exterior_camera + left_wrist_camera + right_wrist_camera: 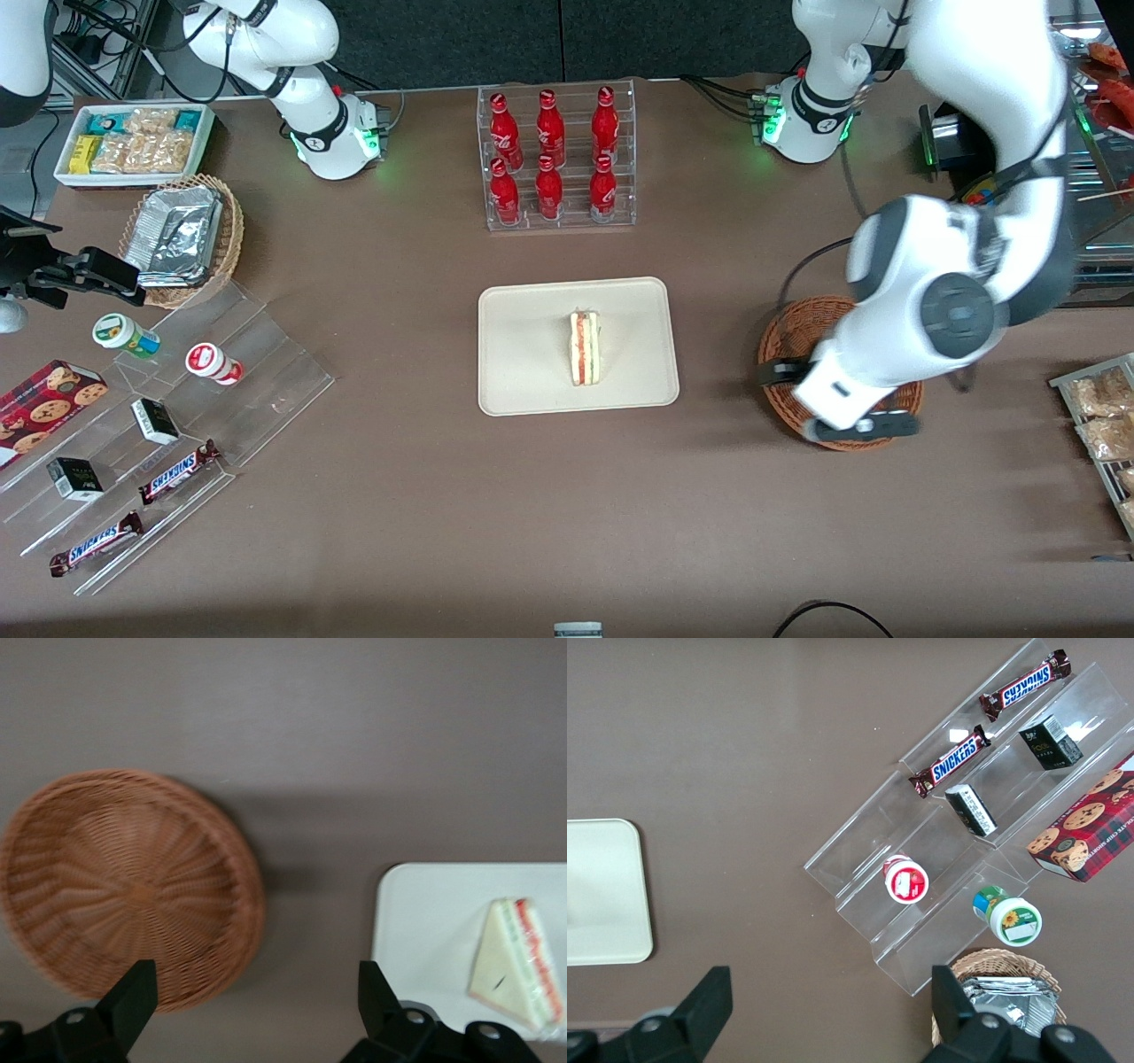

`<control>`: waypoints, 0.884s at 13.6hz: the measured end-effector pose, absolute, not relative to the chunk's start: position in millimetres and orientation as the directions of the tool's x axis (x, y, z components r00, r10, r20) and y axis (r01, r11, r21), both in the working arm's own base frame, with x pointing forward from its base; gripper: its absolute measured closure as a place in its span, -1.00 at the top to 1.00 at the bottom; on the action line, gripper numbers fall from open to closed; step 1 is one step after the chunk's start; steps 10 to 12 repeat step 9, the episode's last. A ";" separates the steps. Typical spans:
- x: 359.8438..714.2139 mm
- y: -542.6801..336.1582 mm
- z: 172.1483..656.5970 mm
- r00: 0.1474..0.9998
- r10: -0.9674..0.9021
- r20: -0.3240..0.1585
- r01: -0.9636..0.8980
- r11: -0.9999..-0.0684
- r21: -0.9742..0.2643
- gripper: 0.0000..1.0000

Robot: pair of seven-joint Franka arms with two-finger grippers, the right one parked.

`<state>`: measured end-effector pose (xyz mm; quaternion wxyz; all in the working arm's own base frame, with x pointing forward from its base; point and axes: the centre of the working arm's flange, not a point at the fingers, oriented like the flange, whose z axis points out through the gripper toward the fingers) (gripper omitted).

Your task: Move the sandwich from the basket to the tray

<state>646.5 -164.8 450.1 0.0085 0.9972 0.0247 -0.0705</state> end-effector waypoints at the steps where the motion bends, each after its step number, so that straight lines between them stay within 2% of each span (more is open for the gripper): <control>1: 642.4 -145.3 460.6 0.987 0.047 -0.155 0.049 -0.999 0.012 1.00; 5: 618.2 -85.1 517.5 0.980 0.063 -0.188 0.068 -0.998 0.016 1.00; 9: 581.6 -60.2 577.7 0.978 0.079 -0.195 0.084 -0.996 0.019 1.00; 12: 581.6 -60.2 577.7 0.978 0.079 -0.195 0.084 -0.996 0.019 1.00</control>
